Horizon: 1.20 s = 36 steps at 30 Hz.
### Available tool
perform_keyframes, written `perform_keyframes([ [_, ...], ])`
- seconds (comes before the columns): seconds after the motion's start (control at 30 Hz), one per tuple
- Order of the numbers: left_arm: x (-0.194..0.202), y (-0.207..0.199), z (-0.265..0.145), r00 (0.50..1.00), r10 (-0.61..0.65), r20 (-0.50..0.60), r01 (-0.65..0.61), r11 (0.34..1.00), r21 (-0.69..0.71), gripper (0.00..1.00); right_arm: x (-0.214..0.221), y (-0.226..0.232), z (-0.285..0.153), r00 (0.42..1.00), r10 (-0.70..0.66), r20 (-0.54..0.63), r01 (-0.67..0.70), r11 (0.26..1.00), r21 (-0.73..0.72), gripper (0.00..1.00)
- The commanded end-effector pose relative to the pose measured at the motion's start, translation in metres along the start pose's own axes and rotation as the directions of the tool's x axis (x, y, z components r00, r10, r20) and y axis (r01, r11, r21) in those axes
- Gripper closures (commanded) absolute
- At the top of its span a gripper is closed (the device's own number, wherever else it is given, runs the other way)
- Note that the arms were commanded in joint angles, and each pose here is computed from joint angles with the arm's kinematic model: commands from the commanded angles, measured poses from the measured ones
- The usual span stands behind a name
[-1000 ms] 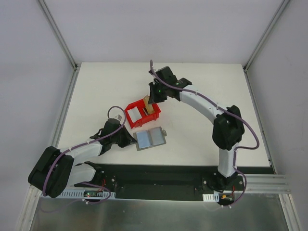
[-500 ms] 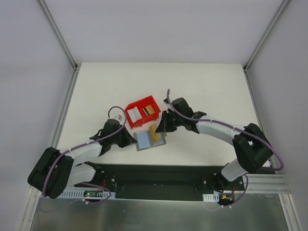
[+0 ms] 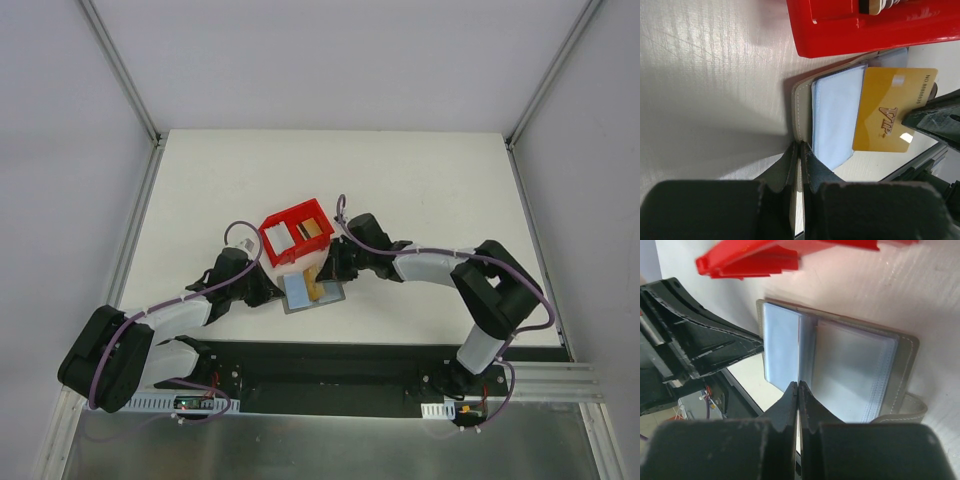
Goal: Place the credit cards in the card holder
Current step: Insert the credit card into the card holder.
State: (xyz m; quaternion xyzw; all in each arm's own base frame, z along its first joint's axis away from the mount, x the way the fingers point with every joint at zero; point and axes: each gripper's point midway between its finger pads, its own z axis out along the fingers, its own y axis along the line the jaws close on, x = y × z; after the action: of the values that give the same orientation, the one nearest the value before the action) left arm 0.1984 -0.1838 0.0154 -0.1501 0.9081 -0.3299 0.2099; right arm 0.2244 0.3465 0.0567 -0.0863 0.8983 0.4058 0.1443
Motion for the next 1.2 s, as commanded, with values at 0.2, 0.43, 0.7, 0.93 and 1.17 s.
perform_keyframes([
  [0.2,0.02,0.033,-0.001,0.998,-0.016,-0.063,0.009,0.994,-0.11,1.0,0.004,-0.005,-0.001,1.0,-0.002,0.018,0.002,1.0,-0.02,1.0],
  [0.43,0.02,0.032,-0.001,0.998,-0.015,-0.06,0.008,0.994,-0.107,1.0,0.003,-0.018,-0.004,0.999,0.016,0.037,-0.017,1.0,0.008,0.99],
  [0.7,0.02,0.032,-0.002,0.998,-0.019,-0.059,0.013,0.994,-0.107,1.0,0.0,-0.021,-0.005,0.998,0.03,0.057,-0.031,0.999,0.011,1.0],
  [0.93,0.019,0.032,-0.001,0.998,-0.02,-0.06,0.013,0.994,-0.11,1.0,0.007,-0.023,0.0,0.998,0.05,0.031,-0.05,0.999,-0.001,1.0],
  [1.17,0.02,0.033,-0.001,0.998,-0.019,-0.058,0.012,0.994,-0.112,1.0,0.016,-0.02,0.005,0.999,0.039,0.0,-0.039,0.999,-0.02,1.0],
])
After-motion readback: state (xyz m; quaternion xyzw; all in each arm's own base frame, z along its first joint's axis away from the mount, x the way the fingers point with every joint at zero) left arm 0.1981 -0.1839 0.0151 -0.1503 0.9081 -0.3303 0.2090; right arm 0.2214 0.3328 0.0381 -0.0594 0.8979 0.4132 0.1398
